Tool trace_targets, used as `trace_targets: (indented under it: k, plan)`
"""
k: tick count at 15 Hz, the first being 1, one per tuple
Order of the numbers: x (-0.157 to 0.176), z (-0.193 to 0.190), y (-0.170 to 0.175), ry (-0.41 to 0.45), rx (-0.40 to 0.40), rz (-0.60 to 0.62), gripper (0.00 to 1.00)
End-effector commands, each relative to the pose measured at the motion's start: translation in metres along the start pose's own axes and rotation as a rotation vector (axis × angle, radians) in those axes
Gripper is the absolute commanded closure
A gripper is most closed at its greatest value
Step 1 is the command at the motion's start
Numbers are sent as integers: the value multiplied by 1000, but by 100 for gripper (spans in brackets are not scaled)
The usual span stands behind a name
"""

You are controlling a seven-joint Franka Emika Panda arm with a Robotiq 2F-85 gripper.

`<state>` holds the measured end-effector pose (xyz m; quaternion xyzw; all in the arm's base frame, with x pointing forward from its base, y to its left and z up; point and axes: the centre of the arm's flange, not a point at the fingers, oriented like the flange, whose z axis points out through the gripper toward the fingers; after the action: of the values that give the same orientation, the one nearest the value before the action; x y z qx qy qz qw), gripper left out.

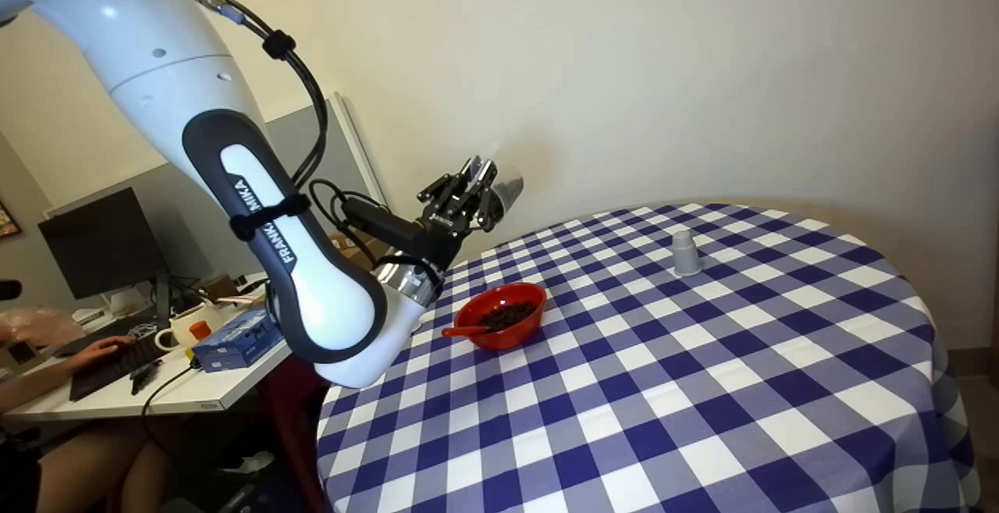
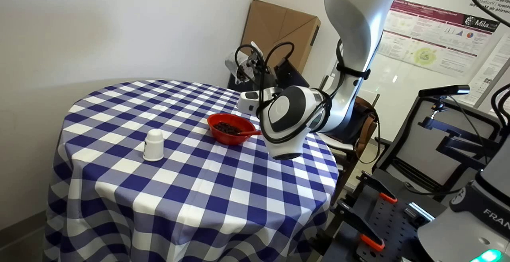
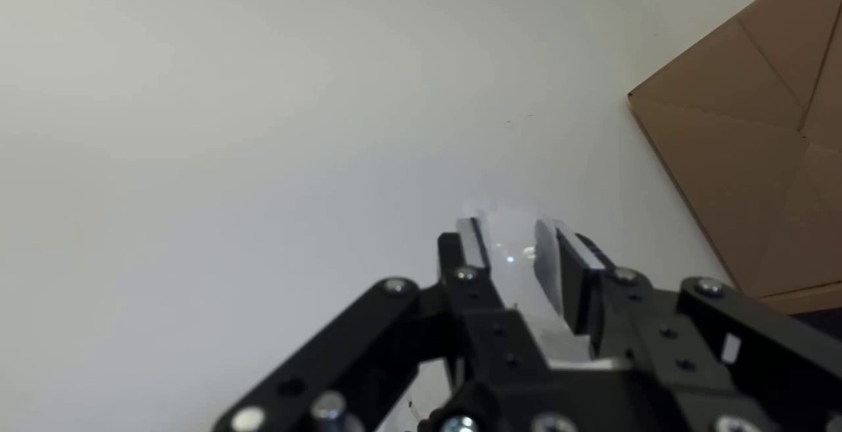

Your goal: Pour the contents of the clear jar into the red bowl

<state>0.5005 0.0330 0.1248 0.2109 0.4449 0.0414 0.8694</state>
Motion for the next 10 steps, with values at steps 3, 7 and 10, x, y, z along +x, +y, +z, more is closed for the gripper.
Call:
trace_targets:
  k: [3, 7, 10]
  plan:
    - [3, 1, -4, -26, -50, 21, 91]
    - [2, 2, -6, -30, -49, 21, 91]
    - [2, 3, -8, -33, -52, 21, 91]
